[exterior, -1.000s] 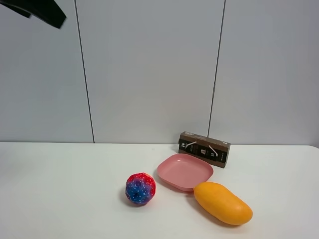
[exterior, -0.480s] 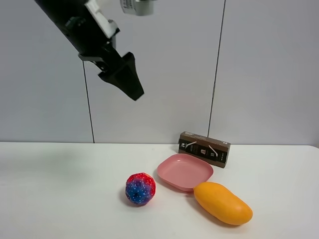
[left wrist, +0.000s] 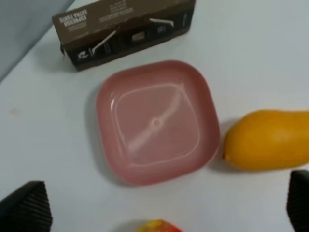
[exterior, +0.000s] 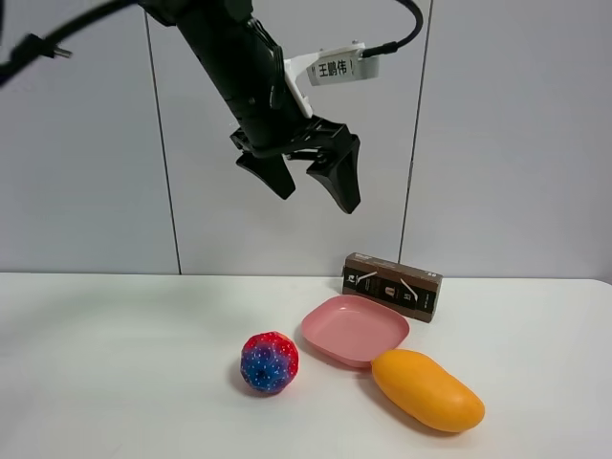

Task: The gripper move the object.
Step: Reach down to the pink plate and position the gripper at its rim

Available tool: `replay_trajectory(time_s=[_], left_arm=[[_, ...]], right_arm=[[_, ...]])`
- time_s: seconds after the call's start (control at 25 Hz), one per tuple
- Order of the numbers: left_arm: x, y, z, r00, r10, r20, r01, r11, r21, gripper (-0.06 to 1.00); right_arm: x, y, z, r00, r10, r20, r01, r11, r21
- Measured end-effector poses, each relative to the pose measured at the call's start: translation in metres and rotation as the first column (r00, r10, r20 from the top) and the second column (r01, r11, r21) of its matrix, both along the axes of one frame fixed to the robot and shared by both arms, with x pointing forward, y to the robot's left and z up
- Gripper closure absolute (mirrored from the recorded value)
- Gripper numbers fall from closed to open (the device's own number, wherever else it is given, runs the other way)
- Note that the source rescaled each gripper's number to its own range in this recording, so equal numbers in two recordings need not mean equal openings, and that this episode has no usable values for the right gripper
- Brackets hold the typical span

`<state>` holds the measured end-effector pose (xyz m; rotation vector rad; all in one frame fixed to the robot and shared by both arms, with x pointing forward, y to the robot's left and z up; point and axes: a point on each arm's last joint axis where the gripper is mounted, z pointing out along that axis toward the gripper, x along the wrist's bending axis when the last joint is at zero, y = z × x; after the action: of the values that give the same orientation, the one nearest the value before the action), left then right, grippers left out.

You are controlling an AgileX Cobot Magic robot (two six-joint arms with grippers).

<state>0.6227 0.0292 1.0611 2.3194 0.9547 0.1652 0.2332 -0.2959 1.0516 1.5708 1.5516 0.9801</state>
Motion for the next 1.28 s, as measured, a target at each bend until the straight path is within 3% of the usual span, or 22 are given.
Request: replay_trajectory(time_s=[0.2,0.68,1.0,1.28], left_arm=[[0.025,-0.013,-0.034,0.994,0.064,-0.087,-0.059,0.997,0.057,-0.06],[0.051,-0.028,-0.117,0.982,0.101,-0.157,-0.084,0.990,0.110,-0.02],[0.059,-0.026,-0.154,0.984,0.074,-0.160,-0.051,0.988,0.144,-0.02],[0.066,-0.020,-0.165,0.986,0.070,-0.148,-0.048,0.988,0.149,-0.02]], right_arm=[[0.000,0.000,0.000,1.000,0.000,0.000,0.000,1.000,0.000],[0.000,0.000,0.000,1.000,0.000,0.000,0.000,1.000,0.000],[0.000,0.000,0.000,1.000,0.000,0.000,0.000,1.000,0.000],[0.000,0.000,0.000,1.000,0.000,0.000,0.000,1.000,0.000]])
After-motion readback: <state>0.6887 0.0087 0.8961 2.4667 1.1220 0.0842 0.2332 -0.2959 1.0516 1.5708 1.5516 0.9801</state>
